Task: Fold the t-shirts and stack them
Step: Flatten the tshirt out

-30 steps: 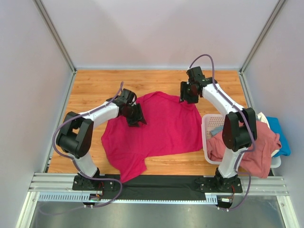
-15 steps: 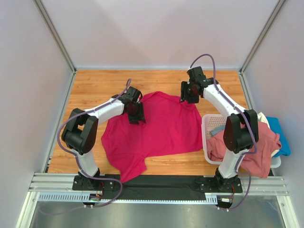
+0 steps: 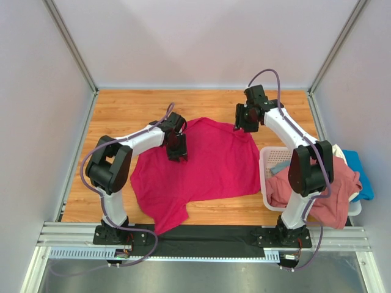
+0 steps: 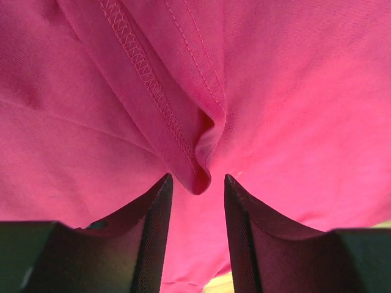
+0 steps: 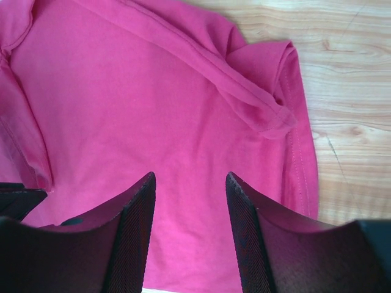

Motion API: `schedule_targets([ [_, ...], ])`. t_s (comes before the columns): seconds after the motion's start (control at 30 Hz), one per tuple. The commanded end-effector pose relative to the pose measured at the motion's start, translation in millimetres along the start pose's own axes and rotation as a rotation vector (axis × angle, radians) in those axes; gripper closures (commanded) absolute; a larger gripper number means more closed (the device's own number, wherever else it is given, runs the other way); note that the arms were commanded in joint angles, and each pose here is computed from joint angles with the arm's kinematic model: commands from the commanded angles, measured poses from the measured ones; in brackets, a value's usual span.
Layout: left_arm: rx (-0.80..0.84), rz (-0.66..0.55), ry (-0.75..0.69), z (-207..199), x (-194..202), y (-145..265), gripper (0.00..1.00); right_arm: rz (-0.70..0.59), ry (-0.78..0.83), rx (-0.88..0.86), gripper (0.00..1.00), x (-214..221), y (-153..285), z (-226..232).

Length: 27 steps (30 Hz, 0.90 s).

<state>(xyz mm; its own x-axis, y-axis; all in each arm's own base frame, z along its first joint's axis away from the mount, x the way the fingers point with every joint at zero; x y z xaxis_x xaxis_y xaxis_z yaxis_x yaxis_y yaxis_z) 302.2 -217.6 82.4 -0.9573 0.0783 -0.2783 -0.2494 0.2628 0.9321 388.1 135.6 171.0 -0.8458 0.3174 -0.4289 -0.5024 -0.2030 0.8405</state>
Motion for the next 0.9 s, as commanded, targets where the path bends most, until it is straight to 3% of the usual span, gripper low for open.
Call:
schedule_targets([
  [0.0,0.012,-0.018,-0.011,-3.0,-3.2,1.2,0.54,-0.059,-0.018,-0.03,0.49,-10.6,11.5,1.5],
  [0.07,0.016,-0.028,-0.026,-4.6,-7.9,0.9,0.55,-0.051,-0.021,-0.031,0.49,-9.5,9.3,1.5],
  [0.27,0.016,-0.028,-0.038,-6.1,-12.8,-0.9,0.69,-0.047,-0.027,-0.015,0.49,-9.2,5.6,-1.2],
  [0.4,0.005,-0.012,-0.056,-3.4,-11.0,-1.7,1.0,-0.018,-0.039,0.013,0.49,-6.3,-2.1,-5.7],
  [0.5,-0.095,-0.04,-0.119,9.4,-20.5,17.2,1.0,0.017,-0.042,0.013,0.5,-2.8,-7.9,-5.3],
  [0.63,-0.281,-0.205,-0.216,43.1,-80.6,50.4,1.0,0.047,-0.063,0.004,0.51,2.0,-9.7,-4.0],
  [0.7,-0.315,-0.227,-0.256,65.3,-107.2,48.5,1.0,0.068,-0.067,-0.013,0.52,4.9,-8.6,0.2],
  [0.73,-0.336,-0.305,-0.228,81.2,-140.8,64.9,1.0,0.077,-0.062,-0.017,0.52,6.5,-8.9,3.5],
  [0.8,-0.368,-0.3,-0.286,101.8,-167.4,55.3,1.0,0.097,-0.058,-0.019,0.52,8.3,-5.8,7.8],
  [0.83,-0.349,-0.381,-0.302,100.4,-198.4,75.1,1.0,0.104,-0.062,-0.025,0.52,8.8,-5.1,9.6],
  [0.87,-0.37,-0.361,-0.308,113.7,-208.5,61.0,1.0,0.12,-0.064,-0.031,0.52,12.2,-5.9,13.0],
])
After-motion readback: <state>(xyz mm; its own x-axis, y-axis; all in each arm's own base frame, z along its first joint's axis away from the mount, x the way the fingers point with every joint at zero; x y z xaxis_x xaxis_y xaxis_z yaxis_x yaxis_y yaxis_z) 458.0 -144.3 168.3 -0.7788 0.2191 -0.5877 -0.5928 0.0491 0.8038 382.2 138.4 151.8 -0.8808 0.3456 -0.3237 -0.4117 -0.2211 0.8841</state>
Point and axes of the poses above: each gripper's point midway between its finger pads, its own y axis back along the fingers, its own z axis along the line the jaws close on, x = y × z, the point moved 5 cm from there along y, back along the fingers, and after that the axes turned 12 degrees about -y, right-handed, at the moved point
